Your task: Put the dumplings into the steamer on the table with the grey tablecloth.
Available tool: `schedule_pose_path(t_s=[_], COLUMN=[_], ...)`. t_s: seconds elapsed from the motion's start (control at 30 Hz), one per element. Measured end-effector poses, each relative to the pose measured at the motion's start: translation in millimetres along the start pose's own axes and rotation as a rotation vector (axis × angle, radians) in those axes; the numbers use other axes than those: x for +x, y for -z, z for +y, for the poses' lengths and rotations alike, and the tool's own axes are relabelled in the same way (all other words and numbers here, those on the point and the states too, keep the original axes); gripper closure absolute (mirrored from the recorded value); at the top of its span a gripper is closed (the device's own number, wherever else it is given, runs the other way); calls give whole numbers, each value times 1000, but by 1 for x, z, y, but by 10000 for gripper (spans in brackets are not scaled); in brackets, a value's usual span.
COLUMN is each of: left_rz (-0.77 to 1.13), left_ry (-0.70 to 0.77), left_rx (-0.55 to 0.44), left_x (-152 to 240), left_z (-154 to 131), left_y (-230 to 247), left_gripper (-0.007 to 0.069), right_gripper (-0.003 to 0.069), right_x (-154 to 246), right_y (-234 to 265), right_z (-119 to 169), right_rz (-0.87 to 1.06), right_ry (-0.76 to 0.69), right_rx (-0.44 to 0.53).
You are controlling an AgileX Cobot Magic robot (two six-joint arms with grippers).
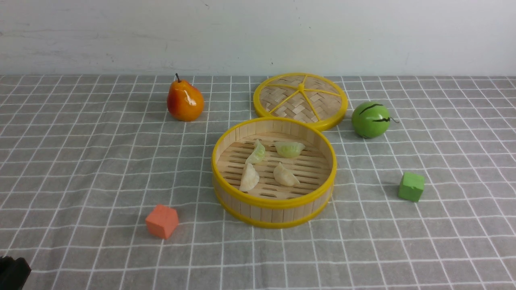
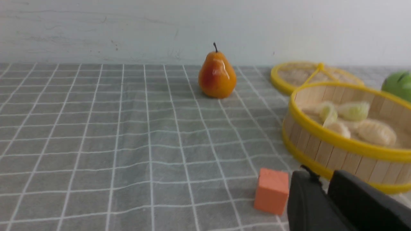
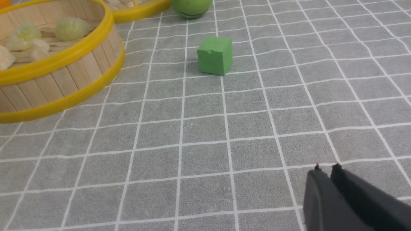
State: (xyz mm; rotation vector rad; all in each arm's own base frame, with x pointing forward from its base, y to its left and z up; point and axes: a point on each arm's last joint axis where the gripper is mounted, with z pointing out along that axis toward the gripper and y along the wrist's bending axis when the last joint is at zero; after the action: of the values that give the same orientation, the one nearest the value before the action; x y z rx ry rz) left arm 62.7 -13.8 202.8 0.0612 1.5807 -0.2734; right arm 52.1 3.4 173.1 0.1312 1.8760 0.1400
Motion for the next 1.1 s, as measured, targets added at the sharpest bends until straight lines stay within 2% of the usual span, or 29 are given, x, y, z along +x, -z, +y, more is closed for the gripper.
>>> schedule_pose_path(t_s=[0.1, 0.23, 0.27, 0.4, 0.6, 1.1], left_rz=[-81, -55, 18, 260, 311, 312], left_ry=[25, 97, 131, 111, 54, 54], left_rx=[-44, -92, -123, -162, -150, -147], left_x=[-4, 0, 7, 30, 34, 34], left_z=[2, 6, 9, 11, 10, 10], left_y=[4, 7, 8, 11, 12, 12], left_gripper=[627, 640, 640, 640, 640, 640], right_gripper=[610, 606, 603, 595, 585, 564], right_x=[0, 0, 0, 0, 0, 0], right_y=[0, 0, 0, 0, 0, 0], right_z=[0, 0, 0, 0, 0, 0], right_rz=[0, 0, 0, 1, 0, 0], right_ry=[0, 0, 0, 0, -1, -2], right_rx=[0, 0, 0, 0, 0, -1])
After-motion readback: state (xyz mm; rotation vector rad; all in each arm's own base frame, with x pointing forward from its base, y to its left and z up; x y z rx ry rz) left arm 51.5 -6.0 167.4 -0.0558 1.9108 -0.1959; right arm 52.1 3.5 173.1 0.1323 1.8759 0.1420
